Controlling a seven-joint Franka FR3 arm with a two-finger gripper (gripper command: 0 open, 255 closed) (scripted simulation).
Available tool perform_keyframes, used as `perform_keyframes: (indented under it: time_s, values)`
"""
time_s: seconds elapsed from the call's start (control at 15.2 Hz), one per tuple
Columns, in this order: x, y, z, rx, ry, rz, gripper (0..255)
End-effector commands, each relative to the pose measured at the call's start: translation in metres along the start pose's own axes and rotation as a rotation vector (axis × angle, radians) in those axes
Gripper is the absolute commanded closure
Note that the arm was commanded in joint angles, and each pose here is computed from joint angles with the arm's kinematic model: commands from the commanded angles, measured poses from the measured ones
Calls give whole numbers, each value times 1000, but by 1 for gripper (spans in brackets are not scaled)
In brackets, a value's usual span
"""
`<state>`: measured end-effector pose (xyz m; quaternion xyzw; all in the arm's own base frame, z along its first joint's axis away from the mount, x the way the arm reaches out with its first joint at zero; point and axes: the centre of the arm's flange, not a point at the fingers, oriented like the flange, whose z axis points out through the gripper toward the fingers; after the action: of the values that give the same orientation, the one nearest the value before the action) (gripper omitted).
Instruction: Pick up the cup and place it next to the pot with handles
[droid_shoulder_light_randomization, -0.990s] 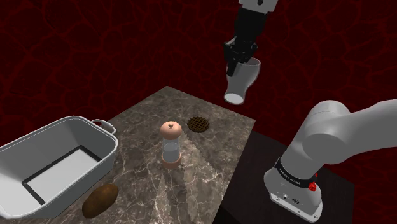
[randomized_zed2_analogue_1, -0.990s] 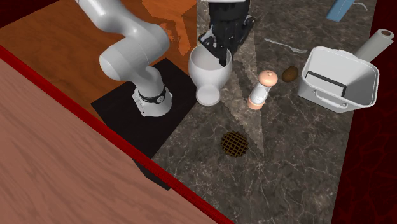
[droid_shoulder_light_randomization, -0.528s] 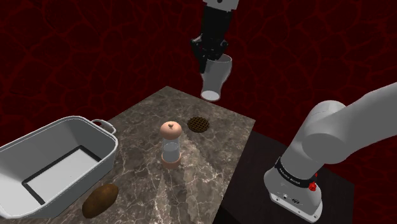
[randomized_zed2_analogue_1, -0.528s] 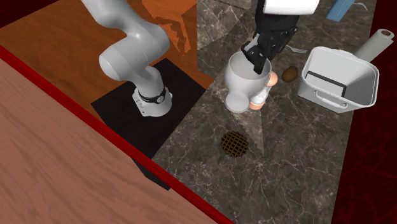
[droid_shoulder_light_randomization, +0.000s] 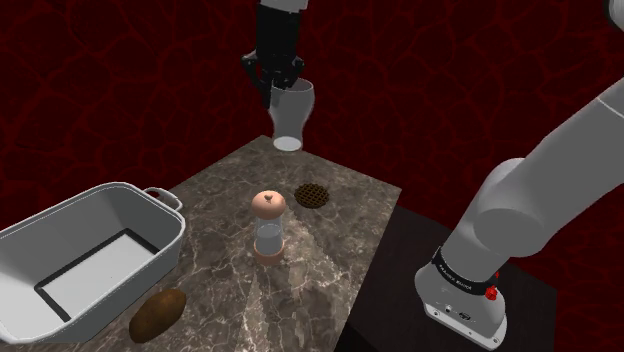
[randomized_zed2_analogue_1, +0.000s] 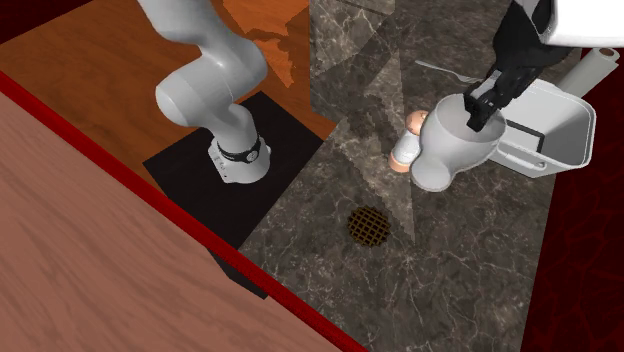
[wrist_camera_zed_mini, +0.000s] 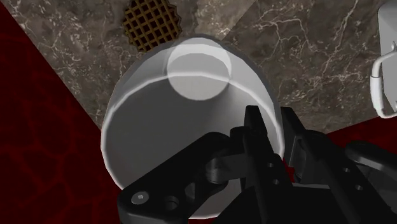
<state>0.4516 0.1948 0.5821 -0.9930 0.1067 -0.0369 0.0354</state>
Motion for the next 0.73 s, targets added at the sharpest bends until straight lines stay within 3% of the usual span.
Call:
perform_keyframes:
  time_s: [0.0, 0.66]
  values:
    - [20, -19, 4, 1, 0, 1, 255]
    - [114, -110, 23, 1, 0, 1, 255]
